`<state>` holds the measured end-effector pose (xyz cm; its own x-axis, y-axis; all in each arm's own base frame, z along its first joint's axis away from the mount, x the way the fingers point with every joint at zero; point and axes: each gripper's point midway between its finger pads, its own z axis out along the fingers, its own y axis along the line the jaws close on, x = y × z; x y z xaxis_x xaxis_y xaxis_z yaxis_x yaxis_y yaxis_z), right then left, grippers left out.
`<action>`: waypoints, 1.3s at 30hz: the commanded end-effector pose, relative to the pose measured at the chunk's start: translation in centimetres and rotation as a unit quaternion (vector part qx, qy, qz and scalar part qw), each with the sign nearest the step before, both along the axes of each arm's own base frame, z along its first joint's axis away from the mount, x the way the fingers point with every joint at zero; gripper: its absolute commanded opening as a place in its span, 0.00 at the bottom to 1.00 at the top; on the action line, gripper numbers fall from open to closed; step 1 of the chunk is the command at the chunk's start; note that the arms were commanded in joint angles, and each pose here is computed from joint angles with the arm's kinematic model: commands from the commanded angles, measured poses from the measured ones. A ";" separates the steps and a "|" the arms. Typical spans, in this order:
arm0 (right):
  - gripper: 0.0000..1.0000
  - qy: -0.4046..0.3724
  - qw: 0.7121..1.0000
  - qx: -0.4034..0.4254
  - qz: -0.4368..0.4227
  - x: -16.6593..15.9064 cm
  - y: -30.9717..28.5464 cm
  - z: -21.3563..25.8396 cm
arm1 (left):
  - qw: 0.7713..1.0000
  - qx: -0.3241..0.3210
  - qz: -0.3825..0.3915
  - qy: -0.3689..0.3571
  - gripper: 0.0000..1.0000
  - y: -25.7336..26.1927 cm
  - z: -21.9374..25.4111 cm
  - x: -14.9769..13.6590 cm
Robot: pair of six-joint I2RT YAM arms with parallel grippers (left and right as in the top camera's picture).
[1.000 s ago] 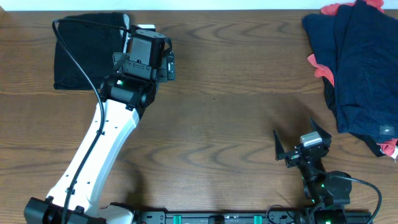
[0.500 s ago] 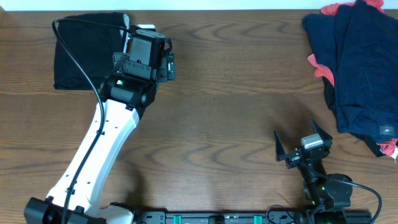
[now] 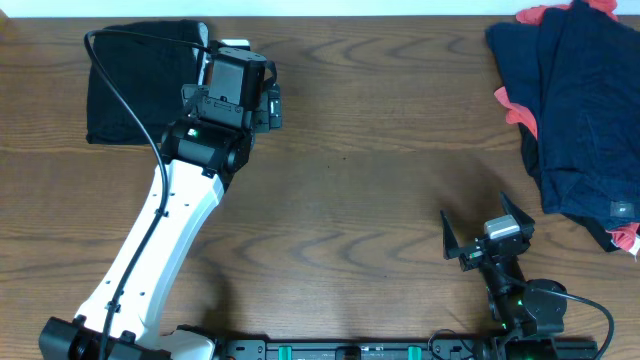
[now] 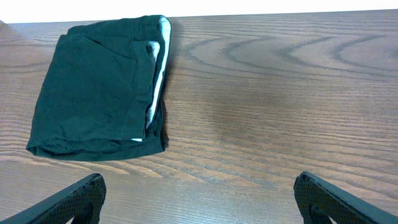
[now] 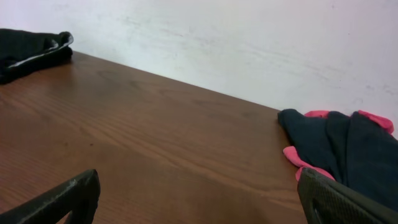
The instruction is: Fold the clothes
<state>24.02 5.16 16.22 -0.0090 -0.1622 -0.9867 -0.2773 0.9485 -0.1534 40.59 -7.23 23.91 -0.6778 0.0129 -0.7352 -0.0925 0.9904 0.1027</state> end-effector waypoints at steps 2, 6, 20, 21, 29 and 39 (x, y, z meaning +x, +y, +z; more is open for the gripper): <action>0.99 0.000 1.000 -0.004 0.004 -0.1 0.2 -0.1 | 1.000 -0.001 0.003 -0.002 0.98 0.1 0.2 -0.1; 0.99 0.000 1.000 -0.004 0.004 -0.1 0.2 -0.1 | 1.000 -0.001 0.003 -0.002 0.98 0.1 0.2 -0.1; 0.99 0.000 1.000 -0.004 0.004 -0.1 0.2 -0.1 | 0.999 -0.026 0.012 -0.033 0.98 0.7 -0.5 -2.3; 0.99 0.000 1.000 -0.004 0.004 -0.1 0.2 -0.1 | 0.998 -0.033 0.009 -0.045 0.98 0.7 -0.6 -2.6; 0.99 0.000 1.000 -0.004 0.004 -0.1 0.2 -0.1 | 0.984 -0.117 -0.015 -0.137 0.98 2.5 -3.2 -5.8; 0.99 0.000 1.000 -0.004 0.004 -0.1 0.2 -0.1 | 0.963 -0.154 -0.015 -0.219 0.98 5.5 -5.5 -11.3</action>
